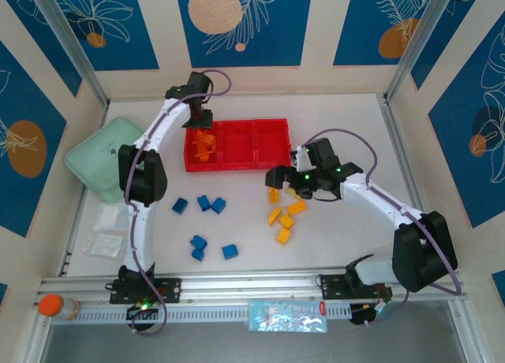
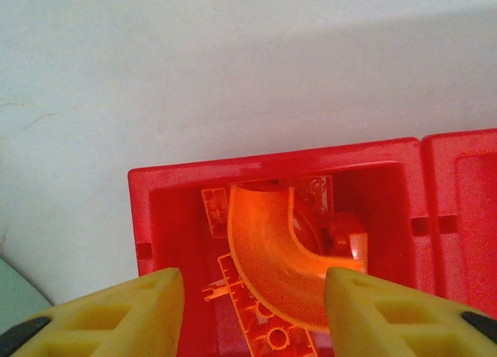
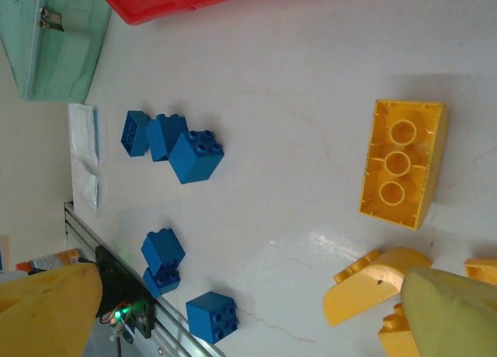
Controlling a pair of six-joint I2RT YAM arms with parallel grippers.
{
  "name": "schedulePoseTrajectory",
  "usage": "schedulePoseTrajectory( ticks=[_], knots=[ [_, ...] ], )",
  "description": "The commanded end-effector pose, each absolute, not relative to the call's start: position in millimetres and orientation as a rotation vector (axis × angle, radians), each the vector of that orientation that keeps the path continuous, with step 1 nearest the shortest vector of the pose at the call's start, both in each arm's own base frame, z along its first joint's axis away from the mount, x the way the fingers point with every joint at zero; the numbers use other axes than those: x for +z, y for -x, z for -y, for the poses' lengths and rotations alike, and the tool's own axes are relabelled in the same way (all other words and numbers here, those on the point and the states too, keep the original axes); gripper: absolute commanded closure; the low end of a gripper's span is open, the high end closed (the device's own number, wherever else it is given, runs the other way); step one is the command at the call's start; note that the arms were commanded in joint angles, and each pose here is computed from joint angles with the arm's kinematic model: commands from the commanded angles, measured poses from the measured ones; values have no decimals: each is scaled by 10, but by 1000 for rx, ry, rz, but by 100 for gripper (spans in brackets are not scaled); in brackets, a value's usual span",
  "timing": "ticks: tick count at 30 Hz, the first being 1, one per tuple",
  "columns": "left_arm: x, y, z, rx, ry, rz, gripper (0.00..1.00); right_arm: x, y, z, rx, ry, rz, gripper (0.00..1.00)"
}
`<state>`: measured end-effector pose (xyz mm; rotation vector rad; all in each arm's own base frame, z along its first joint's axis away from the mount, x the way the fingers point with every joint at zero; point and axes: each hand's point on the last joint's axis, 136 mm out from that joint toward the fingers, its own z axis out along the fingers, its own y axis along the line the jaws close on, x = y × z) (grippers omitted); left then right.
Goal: Sort the legos into containers by color
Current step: Place the lego in the container, then pick up the lego from the center of the table.
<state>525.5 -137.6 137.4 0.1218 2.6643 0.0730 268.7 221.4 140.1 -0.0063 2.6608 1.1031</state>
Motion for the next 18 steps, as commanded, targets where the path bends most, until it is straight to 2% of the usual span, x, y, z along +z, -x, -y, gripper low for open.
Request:
schedulePoseTrajectory(
  ticks=[1, 9, 18],
  knots=[
    [1641, -5059, 1388, 10, -124, -2682, 49, 1452, -2688, -2229, 1090, 24, -2670, 1],
    [1916, -4291, 1852, -234, -115, -2656, 44, 1364, -2646, -2108, 1024, 5, -2703, 1],
    [1697, -3277, 2637, -430, -111, -2694, 36, 1134, -2530, -1822, 989, -105, -2734, 1]
  ],
)
